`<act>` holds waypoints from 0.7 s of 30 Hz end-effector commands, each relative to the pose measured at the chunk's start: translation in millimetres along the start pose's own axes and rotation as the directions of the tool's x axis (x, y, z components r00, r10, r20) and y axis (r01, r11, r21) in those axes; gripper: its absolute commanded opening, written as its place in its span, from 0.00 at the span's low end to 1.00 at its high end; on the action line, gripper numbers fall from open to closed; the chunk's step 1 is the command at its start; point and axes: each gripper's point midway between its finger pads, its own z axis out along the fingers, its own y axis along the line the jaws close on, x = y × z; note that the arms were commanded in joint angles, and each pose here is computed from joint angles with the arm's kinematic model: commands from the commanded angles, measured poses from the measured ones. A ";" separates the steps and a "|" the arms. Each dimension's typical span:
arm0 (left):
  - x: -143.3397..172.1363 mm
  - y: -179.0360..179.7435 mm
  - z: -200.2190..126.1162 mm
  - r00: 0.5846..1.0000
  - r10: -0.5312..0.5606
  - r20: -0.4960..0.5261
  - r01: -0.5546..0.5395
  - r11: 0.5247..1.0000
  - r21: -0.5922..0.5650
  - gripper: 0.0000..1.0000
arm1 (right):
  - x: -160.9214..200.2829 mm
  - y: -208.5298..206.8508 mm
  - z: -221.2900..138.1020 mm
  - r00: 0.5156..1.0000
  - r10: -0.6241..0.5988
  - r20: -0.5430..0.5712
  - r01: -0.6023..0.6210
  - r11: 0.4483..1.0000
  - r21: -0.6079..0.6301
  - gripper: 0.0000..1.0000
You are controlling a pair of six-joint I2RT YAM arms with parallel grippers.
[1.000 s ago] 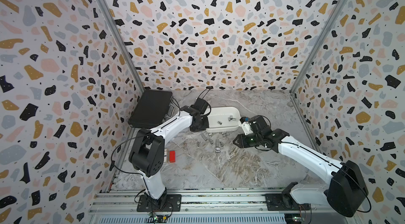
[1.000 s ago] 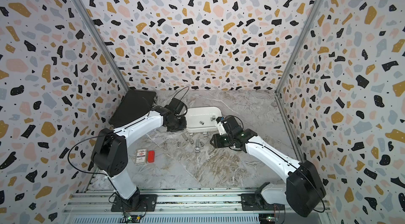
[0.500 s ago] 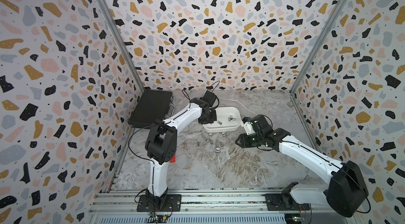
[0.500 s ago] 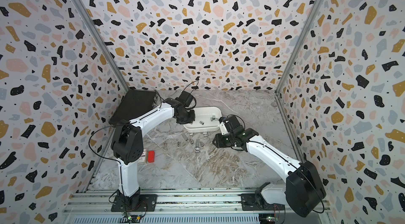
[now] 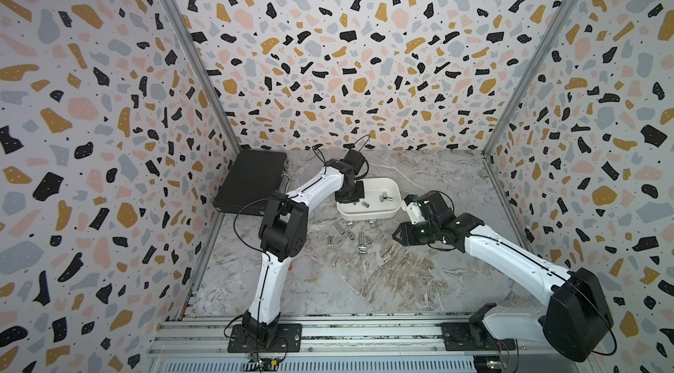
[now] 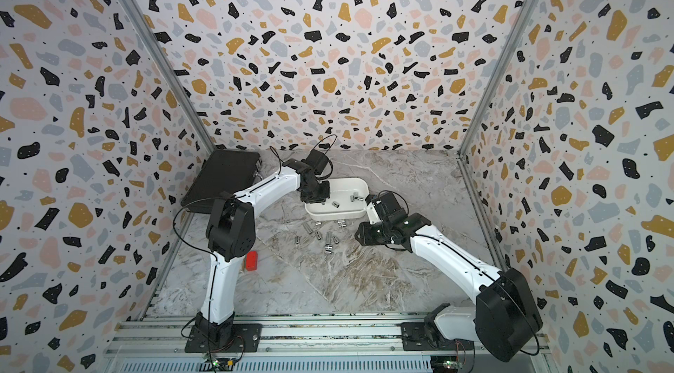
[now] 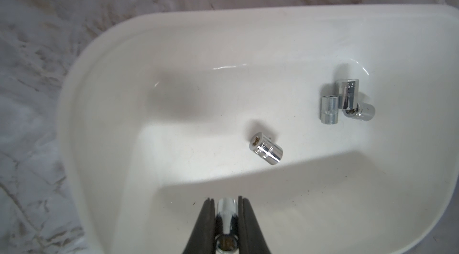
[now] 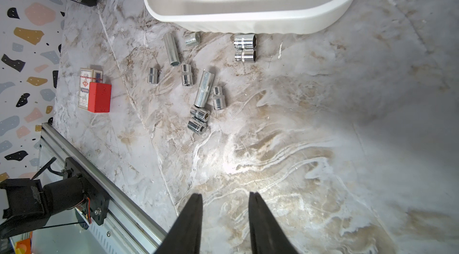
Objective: Put the socket on the desktop into the storage box
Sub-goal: Place the socket head in the storage box.
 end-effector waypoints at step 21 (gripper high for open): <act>-5.0 -4.4 7.9 0.999 0.046 -0.024 -0.046 0.999 -0.014 0.26 | 3.7 -6.8 -4.7 1.000 0.025 0.005 -0.025 0.999 0.030 0.36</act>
